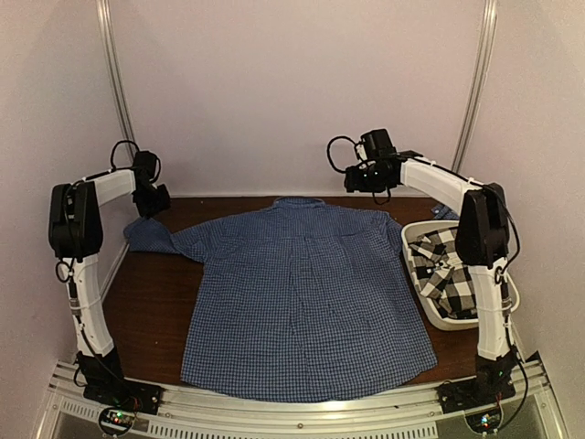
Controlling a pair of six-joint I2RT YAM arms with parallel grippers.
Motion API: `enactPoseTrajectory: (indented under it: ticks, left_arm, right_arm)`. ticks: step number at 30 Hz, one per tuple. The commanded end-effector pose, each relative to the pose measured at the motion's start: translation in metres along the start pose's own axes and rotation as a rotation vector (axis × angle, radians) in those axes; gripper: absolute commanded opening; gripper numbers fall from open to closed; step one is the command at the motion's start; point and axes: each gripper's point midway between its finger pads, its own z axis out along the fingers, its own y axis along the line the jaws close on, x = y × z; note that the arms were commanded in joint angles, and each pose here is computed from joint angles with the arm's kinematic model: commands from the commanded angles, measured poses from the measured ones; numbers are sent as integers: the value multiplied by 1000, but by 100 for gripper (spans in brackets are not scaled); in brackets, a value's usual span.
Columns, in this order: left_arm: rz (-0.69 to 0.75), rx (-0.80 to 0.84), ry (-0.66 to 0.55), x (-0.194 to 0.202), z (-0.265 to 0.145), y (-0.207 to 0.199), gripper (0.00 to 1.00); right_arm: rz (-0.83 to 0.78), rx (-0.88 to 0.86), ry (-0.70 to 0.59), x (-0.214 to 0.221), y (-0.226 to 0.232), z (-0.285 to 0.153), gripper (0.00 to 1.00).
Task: Fold and stack the long sleeve shirts
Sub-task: Flatten out the square-folded shirt at the center of the board, then pick up the sleeve from the corner of the board.
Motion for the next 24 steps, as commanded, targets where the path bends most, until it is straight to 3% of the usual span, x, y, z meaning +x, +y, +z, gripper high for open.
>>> enactPoseTrajectory:
  ticks: [1,11,24]
  left_arm:
    - [-45,-51,10,7,26,7,38]
    - [-76,-93,54,28,51,16,36]
    - [-76,-92,73,33,67,16,28]
  right_arm:
    - [0,-77,-22,-3,24,-18,62]
    - [-26,-123,-1,18,51,-30,62]
    - [-28,-132,9,30,51,-40,60]
